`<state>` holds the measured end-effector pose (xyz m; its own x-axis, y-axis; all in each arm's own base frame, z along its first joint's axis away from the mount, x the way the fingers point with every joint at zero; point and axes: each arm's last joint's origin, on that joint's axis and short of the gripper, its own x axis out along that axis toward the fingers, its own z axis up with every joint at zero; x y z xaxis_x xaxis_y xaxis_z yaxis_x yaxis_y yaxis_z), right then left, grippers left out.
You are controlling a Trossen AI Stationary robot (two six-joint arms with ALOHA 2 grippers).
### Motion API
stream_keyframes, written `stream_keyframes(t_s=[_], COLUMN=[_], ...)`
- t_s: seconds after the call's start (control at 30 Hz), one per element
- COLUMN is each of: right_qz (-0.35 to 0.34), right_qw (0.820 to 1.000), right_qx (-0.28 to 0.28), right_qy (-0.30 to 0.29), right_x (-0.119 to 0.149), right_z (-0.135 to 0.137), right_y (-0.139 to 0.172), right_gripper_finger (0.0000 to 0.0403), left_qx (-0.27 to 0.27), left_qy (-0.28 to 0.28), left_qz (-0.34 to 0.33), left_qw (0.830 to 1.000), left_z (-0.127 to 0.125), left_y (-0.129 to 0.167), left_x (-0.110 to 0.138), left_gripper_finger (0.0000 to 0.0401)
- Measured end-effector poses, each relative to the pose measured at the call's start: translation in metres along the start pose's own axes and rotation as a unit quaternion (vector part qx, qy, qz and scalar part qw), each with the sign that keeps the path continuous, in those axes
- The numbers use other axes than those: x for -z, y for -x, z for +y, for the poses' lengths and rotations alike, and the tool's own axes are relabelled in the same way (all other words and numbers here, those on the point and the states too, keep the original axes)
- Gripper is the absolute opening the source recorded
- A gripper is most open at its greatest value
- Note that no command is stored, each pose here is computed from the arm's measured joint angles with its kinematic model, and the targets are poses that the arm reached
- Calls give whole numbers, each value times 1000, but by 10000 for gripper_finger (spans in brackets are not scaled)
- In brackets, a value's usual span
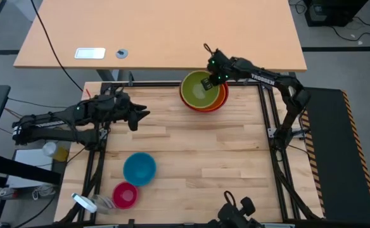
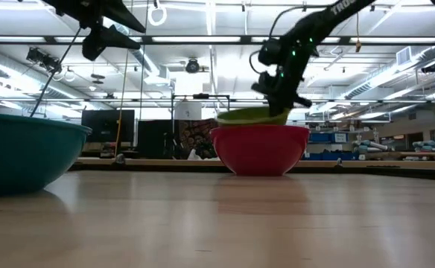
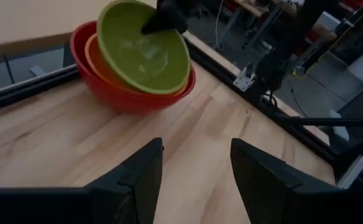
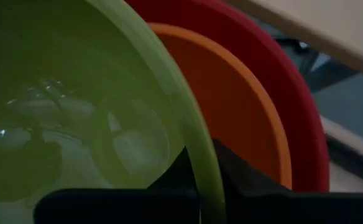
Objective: Nest bowls inside each other
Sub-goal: Stack the green bowl on top of the orange bowl
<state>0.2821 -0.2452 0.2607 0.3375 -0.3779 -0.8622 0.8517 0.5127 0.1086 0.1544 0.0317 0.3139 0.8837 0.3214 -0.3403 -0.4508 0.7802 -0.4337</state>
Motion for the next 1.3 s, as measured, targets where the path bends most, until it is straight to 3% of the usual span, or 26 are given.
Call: stream_keyframes(t_s=[0.13, 0.37, 0.63, 0.83, 0.97, 1.13, 1.3], right_qz=[-2, 13, 49, 36, -1, -25, -36], right_qw=[998, 998, 999, 999, 1000, 999, 993], right_qx=[31, 49, -1, 0, 12, -6, -90], right_qy=[-46, -36, -24, -10, 16, 24, 72], right_x=[10, 14, 13, -10, -29, -43, -40], right_z=[-10, -20, -27, -23, -20, -12, 31], right_y=[-15, -18, -15, 16, 40, 67, 90], right_gripper_finger=[38, 80, 191, 286, 327, 347, 346], left_qx=[11, 30, 31, 32, 27, 20, 11], left_qy=[6, 7, 5, -4, -7, -3, -4], left_qz=[21, 44, 44, 47, 91, 158, 205], left_qw=[1000, 999, 999, 998, 995, 987, 979], left_z=[-1, -3, -3, -3, 1, 5, 6], left_y=[-8, -13, -12, -12, -12, -9, -7], left_x=[2, 5, 5, 5, 12, 23, 32], left_gripper_finger=[192, 192, 192, 192, 192, 192, 203])
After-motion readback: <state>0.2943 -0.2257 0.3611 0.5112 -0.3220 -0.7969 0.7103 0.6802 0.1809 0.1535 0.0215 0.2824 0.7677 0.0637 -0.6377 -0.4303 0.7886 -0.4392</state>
